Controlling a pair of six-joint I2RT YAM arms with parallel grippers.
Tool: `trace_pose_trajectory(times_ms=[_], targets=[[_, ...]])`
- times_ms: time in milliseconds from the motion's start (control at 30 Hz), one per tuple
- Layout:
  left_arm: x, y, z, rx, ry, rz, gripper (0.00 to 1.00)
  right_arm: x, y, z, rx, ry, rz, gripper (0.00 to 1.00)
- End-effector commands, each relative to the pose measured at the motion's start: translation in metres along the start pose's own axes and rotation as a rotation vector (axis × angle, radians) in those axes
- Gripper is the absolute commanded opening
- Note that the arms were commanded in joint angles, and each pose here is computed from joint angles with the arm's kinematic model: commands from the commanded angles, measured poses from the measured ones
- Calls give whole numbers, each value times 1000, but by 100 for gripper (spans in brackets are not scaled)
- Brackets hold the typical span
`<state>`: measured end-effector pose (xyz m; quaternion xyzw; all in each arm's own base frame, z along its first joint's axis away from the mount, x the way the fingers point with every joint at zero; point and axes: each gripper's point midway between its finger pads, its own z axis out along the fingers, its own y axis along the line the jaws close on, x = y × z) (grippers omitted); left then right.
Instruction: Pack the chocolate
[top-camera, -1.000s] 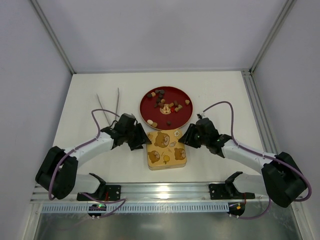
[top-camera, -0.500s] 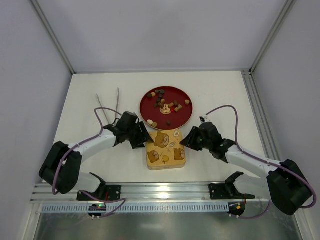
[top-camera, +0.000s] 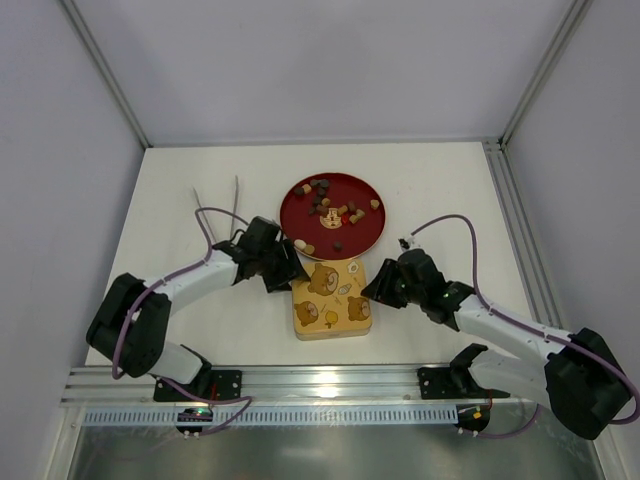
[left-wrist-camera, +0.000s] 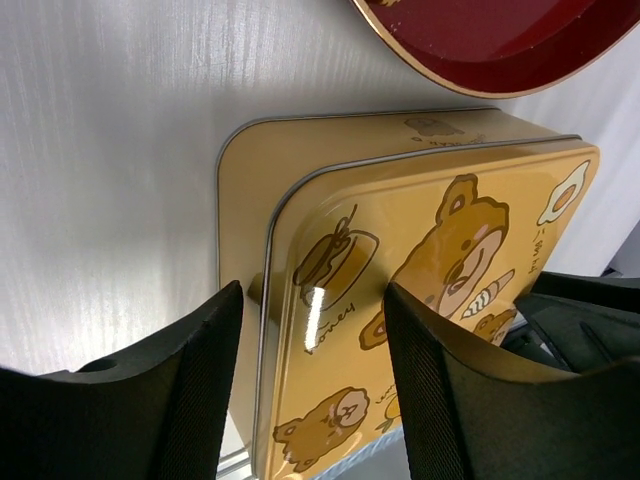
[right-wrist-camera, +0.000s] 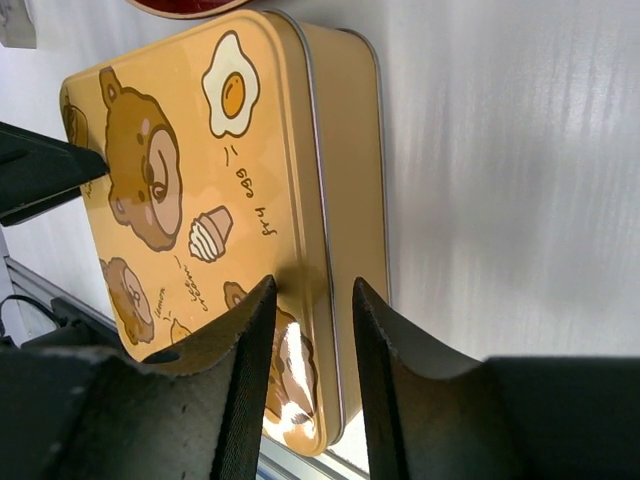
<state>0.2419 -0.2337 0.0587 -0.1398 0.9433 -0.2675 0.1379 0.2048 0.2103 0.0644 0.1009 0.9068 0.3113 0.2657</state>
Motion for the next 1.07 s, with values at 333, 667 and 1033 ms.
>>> trace_pose_trajectory(times_ms=[333,667,1033], targets=[[-42,-20,-91,-54,-133,259,76,-99,27,-71,96,-223,-175,63],[-41,-45,-191,97,-356,354,86,-161,65,-175,89,-536,-270,72],[-35,-42,-224,115,-424,381,87,-164,53,-206,132,-628,-273,75]])
